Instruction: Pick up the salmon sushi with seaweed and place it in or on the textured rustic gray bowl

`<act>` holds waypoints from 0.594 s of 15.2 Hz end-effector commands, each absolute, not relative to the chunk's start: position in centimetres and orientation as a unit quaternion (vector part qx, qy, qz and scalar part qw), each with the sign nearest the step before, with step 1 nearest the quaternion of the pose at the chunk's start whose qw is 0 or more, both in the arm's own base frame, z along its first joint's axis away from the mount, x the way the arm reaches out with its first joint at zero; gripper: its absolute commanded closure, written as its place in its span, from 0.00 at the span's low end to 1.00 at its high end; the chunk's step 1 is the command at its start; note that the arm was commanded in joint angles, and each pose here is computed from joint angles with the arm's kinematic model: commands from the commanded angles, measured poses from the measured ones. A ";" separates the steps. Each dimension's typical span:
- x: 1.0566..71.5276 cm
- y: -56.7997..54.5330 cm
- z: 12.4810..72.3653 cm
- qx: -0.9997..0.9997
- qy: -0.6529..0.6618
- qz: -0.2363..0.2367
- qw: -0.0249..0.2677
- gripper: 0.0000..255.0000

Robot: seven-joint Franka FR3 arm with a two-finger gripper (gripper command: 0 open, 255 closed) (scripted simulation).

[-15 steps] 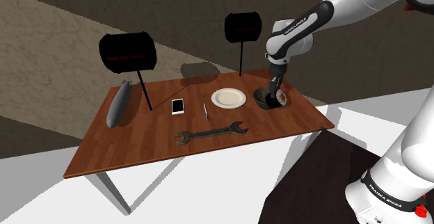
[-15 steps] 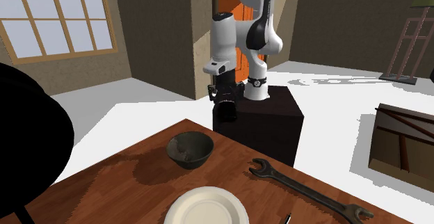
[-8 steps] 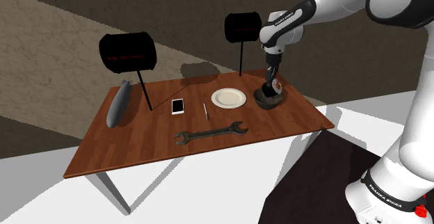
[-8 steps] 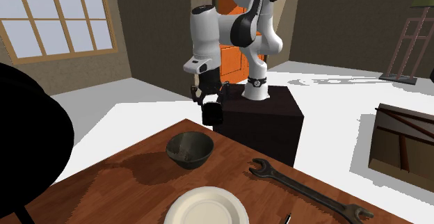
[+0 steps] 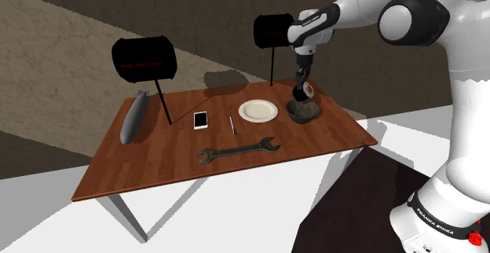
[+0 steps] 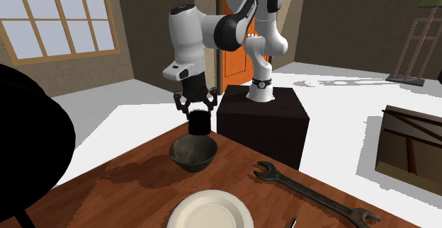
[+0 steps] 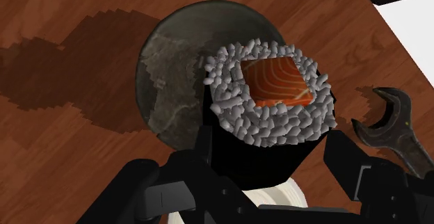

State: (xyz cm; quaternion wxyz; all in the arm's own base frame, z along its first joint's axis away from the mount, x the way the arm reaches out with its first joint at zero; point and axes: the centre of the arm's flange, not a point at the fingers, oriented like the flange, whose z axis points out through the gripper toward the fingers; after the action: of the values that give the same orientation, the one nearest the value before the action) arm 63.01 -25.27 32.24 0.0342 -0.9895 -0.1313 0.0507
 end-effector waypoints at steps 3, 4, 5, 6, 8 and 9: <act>63.1 -25.3 30.3 -0.989 -0.132 0.050 0.034 1.00; 63.1 -25.3 29.7 -0.989 -0.132 0.050 0.034 1.00; 63.1 -25.3 29.2 -0.989 -0.132 0.050 0.034 1.00; 63.1 -25.3 28.7 -0.989 -0.132 0.050 0.034 1.00; 63.1 -25.3 27.6 -0.989 -0.132 0.050 0.034 1.00; 63.1 -25.3 27.1 -0.989 -0.132 0.050 0.034 1.00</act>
State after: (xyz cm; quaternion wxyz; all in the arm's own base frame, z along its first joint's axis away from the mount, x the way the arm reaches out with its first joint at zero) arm 63.08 -25.20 27.67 0.0344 -0.9894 -0.1315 0.0507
